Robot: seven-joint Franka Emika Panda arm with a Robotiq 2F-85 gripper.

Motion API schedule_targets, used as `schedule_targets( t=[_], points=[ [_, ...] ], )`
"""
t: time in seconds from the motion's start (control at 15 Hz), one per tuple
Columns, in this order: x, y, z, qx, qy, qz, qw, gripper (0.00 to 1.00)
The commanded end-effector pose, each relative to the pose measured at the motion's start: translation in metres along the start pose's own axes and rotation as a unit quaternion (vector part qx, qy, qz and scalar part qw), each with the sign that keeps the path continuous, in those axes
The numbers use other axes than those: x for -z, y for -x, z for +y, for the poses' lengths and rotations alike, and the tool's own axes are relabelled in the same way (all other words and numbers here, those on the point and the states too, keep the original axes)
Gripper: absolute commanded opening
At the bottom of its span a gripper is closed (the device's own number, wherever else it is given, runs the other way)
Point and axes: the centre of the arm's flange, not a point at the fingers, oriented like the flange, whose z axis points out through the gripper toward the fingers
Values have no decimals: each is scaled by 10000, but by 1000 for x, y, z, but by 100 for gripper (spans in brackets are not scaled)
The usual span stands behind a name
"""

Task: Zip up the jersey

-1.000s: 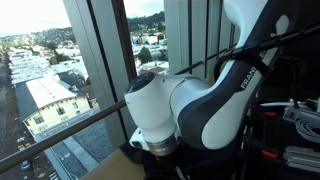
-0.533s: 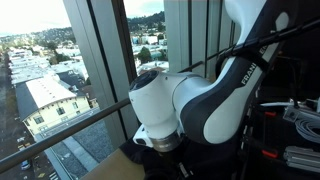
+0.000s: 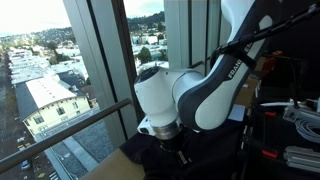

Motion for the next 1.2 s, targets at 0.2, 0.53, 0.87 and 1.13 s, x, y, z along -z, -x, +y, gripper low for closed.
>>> schedule_targets(
  t=[0.2, 0.53, 0.87, 1.13],
  points=[
    [31, 21, 1, 58, 27, 62, 10000, 82],
    [110, 65, 21, -568, 301, 408, 9971, 100],
    [189, 131, 52, -1620, 313, 907, 9821, 100],
    [245, 187, 68, -2216, 48, 1165, 9681, 100]
  ],
)
